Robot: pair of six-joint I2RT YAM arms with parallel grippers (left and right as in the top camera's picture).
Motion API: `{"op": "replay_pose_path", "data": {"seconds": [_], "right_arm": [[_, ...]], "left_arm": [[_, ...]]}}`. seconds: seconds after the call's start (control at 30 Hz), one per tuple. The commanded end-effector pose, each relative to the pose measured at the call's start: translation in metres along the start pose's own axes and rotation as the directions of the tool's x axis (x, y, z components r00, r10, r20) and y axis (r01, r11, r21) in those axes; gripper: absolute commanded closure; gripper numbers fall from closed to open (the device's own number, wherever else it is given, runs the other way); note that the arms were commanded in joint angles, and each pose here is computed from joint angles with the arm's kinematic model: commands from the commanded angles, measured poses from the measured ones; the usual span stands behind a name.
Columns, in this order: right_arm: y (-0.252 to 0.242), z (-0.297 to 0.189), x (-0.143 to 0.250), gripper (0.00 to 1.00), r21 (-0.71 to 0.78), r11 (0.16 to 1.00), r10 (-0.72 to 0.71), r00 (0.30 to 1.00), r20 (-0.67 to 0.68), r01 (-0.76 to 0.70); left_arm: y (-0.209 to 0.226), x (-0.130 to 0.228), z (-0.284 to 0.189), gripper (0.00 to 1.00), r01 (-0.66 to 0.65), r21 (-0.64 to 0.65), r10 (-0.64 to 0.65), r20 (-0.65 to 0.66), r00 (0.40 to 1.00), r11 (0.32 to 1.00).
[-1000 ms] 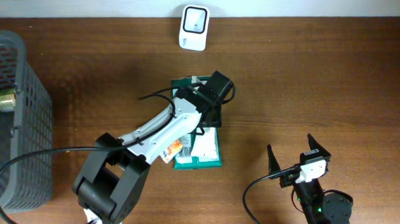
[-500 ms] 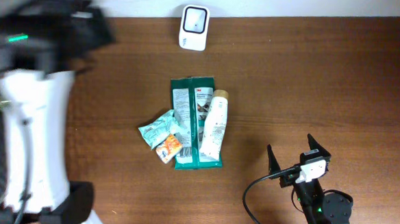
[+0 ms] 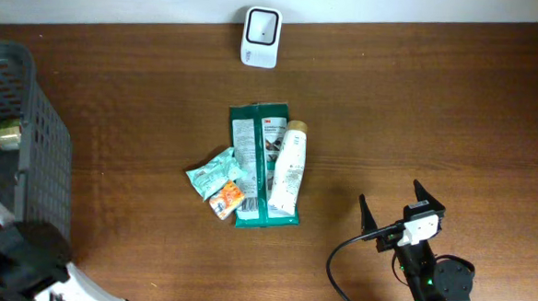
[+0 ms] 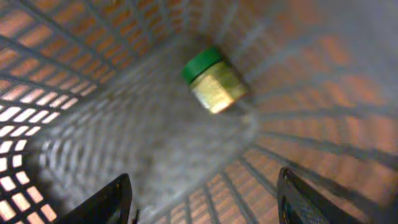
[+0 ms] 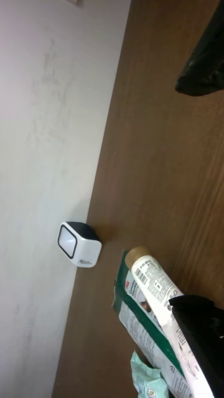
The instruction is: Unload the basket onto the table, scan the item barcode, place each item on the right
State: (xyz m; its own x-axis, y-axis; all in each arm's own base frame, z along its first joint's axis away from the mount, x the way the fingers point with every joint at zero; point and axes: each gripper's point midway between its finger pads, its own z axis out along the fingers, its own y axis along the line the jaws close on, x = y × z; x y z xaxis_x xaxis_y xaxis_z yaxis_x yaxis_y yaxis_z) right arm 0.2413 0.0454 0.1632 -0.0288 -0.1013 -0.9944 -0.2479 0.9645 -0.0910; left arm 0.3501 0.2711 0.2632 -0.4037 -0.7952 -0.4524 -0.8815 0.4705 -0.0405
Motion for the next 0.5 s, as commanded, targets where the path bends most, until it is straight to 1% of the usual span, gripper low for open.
{"op": "replay_pose_path", "data": {"seconds": [0.0, 0.07, 0.17, 0.23, 0.47], "right_arm": [[0.001, 0.0, 0.001, 0.02, -0.005, 1.0, 0.004, 1.0, 0.0, -0.004], [0.001, 0.0, 0.001, 0.02, -0.004, 1.0, 0.005, 1.0, 0.0, -0.005], [0.001, 0.0, 0.001, 0.02, -0.004, 1.0, 0.004, 1.0, 0.0, -0.004], [0.001, 0.0, 0.001, 0.02, -0.004, 1.0, 0.005, 1.0, 0.0, -0.005], [0.001, 0.0, 0.001, 0.02, -0.004, 1.0, 0.005, 1.0, 0.0, -0.005]], "left_arm": [[0.028, 0.002, 0.053, 0.36, -0.016, -0.063, 0.013, -0.055, 0.998, 0.998], [0.034, -0.001, 0.076, 0.34, -0.047, -0.066, 0.044, -0.045, 0.998, 0.997], [0.035, -0.002, 0.105, 0.33, -0.132, -0.06, 0.131, -0.019, 0.991, 0.989], [0.037, -0.001, 0.117, 0.32, -0.155, -0.074, 0.155, -0.008, 0.988, 0.985], [0.04, -0.005, 0.122, 0.31, -0.15, -0.097, 0.152, 0.017, 0.988, 0.984]]}}
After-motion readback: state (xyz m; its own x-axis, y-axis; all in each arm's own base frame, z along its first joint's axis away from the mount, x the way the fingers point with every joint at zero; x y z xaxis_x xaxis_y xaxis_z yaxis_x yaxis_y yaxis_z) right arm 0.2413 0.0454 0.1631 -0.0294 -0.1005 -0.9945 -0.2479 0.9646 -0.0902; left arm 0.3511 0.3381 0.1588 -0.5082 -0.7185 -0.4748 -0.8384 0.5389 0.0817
